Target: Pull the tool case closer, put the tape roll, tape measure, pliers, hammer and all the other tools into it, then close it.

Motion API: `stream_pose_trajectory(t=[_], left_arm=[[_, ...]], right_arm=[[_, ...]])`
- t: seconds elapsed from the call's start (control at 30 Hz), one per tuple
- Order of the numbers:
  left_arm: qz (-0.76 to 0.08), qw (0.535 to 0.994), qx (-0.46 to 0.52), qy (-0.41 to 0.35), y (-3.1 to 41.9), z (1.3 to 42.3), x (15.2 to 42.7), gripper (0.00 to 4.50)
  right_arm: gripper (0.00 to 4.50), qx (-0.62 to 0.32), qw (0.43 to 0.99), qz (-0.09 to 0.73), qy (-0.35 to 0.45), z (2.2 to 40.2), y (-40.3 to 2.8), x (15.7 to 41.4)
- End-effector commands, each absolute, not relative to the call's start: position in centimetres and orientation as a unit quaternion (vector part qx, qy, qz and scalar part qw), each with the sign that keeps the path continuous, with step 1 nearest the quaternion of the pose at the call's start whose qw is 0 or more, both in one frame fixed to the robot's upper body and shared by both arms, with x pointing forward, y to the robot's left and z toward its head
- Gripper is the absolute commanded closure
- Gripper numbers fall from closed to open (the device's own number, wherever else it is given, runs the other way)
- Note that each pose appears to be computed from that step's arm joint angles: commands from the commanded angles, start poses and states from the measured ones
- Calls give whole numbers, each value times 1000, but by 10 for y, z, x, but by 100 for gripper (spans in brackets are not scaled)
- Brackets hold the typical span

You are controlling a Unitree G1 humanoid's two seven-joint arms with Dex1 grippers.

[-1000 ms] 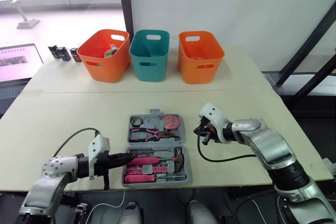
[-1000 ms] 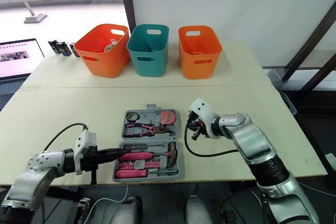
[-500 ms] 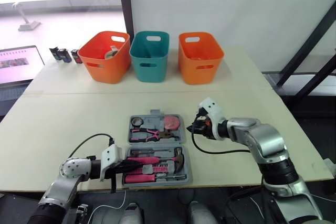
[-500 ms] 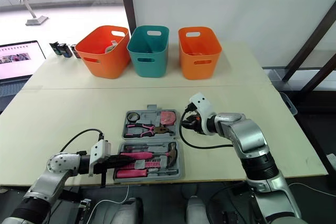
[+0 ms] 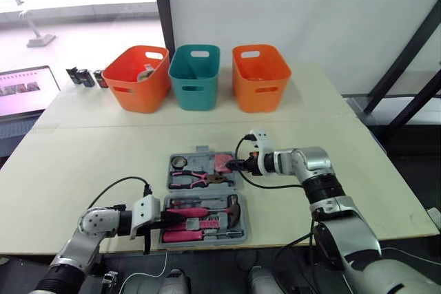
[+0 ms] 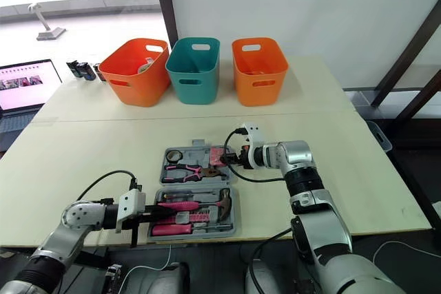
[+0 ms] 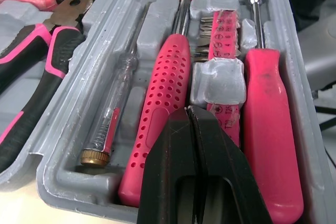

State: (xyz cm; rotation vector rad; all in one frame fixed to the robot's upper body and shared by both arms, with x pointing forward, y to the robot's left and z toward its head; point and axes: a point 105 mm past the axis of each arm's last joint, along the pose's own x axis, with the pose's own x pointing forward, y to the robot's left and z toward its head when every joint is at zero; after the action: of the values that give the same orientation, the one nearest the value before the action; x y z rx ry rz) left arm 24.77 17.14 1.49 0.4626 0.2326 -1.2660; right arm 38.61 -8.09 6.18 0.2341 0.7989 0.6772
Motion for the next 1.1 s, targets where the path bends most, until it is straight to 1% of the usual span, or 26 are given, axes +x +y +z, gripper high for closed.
stream_pose_trajectory(t=[0.03, 0.2, 0.37, 0.5, 0.63, 0.73, 0.83, 0.97, 1.1], left_arm=[[-569, 762, 220, 218, 195, -28, 229, 450], [-573, 755, 230, 222, 197, -28, 229, 450], [-574, 747, 242, 231, 198, -29, 230, 450], [-574, 746, 245, 234, 194, -28, 234, 450], [-573, 747, 249, 227, 192, -25, 238, 450], [-575, 745, 252, 226, 192, -24, 239, 450], [-576, 744, 253, 226, 192, -24, 240, 450], [-575, 746, 253, 223, 191, -21, 242, 450], [-567, 753, 255, 213, 191, -11, 248, 450]], right_arm=[[7, 144, 854, 323, 381, 58, -71, 391], [7, 229, 829, 345, 375, 57, -50, 391], [7, 271, 808, 379, 361, 63, -36, 388], [7, 304, 798, 411, 318, 81, -32, 392], [7, 300, 797, 436, 291, 92, -31, 392], [7, 290, 784, 478, 270, 104, -30, 385], [7, 257, 790, 495, 256, 106, -30, 380], [7, 225, 789, 513, 253, 108, -31, 371], [7, 213, 789, 517, 254, 108, -38, 367]])
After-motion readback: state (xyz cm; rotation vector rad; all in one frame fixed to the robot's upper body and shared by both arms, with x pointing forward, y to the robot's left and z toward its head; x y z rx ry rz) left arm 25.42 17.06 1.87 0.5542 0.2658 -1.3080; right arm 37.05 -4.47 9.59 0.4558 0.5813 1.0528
